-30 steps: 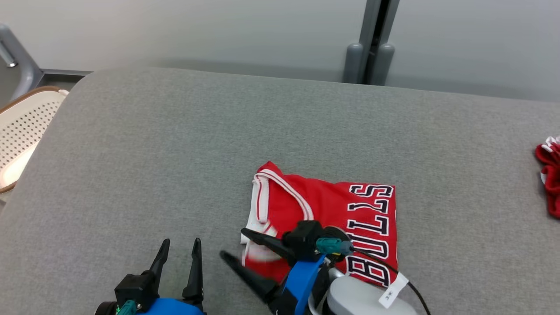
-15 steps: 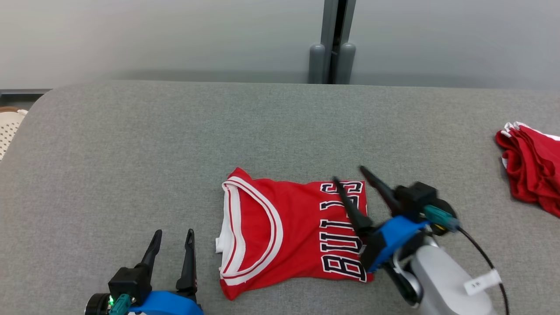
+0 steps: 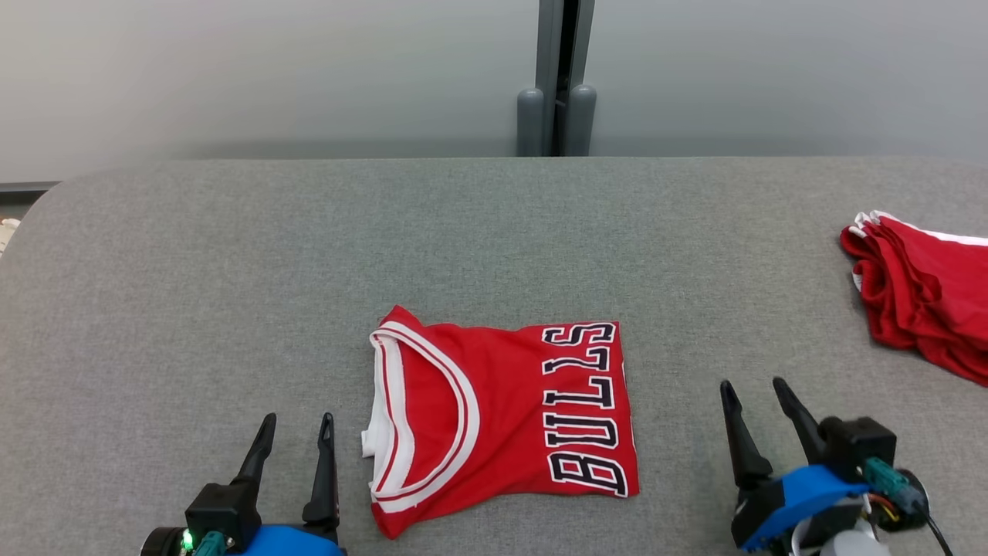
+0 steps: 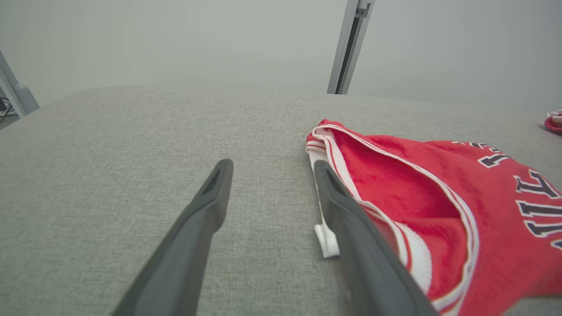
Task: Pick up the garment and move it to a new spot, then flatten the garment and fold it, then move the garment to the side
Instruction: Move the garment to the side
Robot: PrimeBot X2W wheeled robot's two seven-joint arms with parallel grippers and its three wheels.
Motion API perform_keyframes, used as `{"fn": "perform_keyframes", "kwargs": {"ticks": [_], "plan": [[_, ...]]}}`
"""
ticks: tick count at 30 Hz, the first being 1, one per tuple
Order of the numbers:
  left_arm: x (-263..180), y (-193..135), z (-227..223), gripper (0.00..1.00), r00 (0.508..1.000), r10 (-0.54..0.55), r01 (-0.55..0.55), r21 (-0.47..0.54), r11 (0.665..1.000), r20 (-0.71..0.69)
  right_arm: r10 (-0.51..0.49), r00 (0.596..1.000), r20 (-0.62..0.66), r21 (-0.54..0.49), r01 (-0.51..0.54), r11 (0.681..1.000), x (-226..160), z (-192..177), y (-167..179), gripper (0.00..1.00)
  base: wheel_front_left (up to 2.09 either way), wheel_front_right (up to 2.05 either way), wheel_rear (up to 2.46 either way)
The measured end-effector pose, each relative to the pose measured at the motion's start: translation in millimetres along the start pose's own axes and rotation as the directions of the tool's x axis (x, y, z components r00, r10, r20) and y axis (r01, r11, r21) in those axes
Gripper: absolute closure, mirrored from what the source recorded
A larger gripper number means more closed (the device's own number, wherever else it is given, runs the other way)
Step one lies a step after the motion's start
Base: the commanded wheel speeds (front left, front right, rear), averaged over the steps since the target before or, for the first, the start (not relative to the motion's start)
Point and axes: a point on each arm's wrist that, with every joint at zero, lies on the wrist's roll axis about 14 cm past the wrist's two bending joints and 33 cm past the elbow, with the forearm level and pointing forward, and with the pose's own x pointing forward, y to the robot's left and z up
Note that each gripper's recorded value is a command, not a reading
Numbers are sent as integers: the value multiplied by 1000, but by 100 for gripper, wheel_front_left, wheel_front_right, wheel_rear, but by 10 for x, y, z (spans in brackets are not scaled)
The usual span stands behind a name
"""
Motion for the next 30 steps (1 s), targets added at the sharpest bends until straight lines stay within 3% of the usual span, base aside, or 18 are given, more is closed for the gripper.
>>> {"fn": "perform_keyframes", "kwargs": {"ticks": [9,13,20,27,28,29,30], "plan": [[-68,-55,-50,0,1000,-10,11,9,1000,-13,-33,999,-35,42,34,999,-164,-150,-76,0,0,0,0],[-76,-57,-69,0,1000,-11,11,10,1000,-18,28,999,-33,49,-26,998,-90,-134,121,0,0,0,0],[-101,-58,-105,0,999,-11,11,4,1000,-30,222,973,-60,65,-218,974,196,-132,775,0,0,0,0],[-194,61,-147,0,999,31,-31,-10,999,-40,244,931,-273,2,-253,968,239,-653,828,0,0,0,0],[-204,81,-154,0,998,37,-38,-11,999,-43,249,926,-283,1,-260,966,255,-674,850,13,0,0,0],[-211,96,-161,0,998,43,-43,-11,999,-45,256,922,-291,3,-266,964,263,-693,873,61,0,0,0],[-216,110,-171,0,998,47,-48,-12,999,-48,264,917,-297,-2,-277,961,263,-712,898,100,0,0,0]]}}
